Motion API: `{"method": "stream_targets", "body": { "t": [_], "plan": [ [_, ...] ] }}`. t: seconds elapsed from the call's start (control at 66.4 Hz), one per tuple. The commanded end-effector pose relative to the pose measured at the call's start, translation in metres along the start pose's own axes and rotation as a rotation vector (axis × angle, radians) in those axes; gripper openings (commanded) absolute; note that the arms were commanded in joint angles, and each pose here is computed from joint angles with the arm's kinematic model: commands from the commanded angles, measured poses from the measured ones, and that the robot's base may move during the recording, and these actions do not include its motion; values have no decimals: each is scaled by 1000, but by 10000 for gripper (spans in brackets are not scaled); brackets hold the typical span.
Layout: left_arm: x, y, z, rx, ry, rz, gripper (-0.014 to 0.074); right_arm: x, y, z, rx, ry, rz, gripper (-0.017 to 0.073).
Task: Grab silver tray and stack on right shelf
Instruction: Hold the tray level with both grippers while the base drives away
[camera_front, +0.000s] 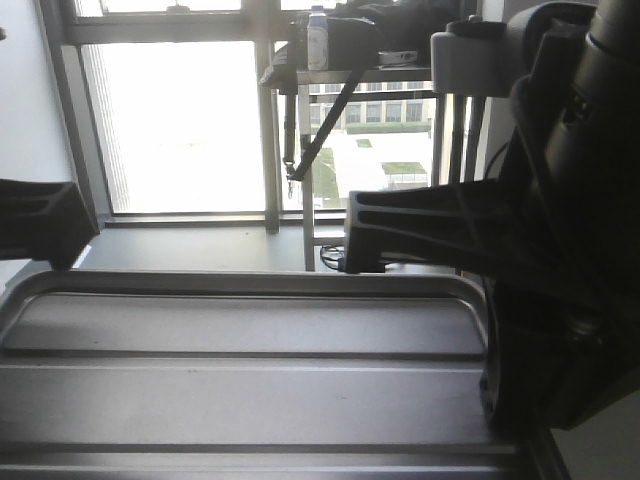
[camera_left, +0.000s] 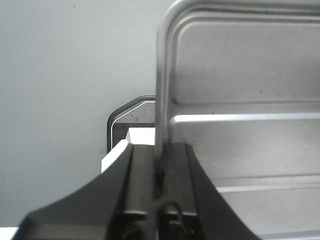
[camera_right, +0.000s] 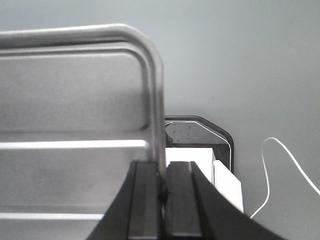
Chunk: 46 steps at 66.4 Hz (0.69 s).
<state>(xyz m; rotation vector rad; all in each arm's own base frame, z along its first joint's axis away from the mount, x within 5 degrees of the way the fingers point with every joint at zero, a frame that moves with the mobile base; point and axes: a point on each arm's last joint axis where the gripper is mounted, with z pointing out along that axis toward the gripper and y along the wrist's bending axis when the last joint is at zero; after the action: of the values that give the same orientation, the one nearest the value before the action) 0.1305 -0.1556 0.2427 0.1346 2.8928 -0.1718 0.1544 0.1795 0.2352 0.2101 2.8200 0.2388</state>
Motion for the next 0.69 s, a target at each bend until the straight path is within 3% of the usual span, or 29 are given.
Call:
{"method": "stream_targets", "body": {
  "t": [0.0, 0.678],
  "plan": [
    [-2, 3, -11, -21, -26, 21, -101, -6, -2, -12, 5, -47, -19, 77],
    [-2, 3, -11, -21, -26, 21, -101, -6, -3, -12, 6, -46, -19, 77]
  ]
}}
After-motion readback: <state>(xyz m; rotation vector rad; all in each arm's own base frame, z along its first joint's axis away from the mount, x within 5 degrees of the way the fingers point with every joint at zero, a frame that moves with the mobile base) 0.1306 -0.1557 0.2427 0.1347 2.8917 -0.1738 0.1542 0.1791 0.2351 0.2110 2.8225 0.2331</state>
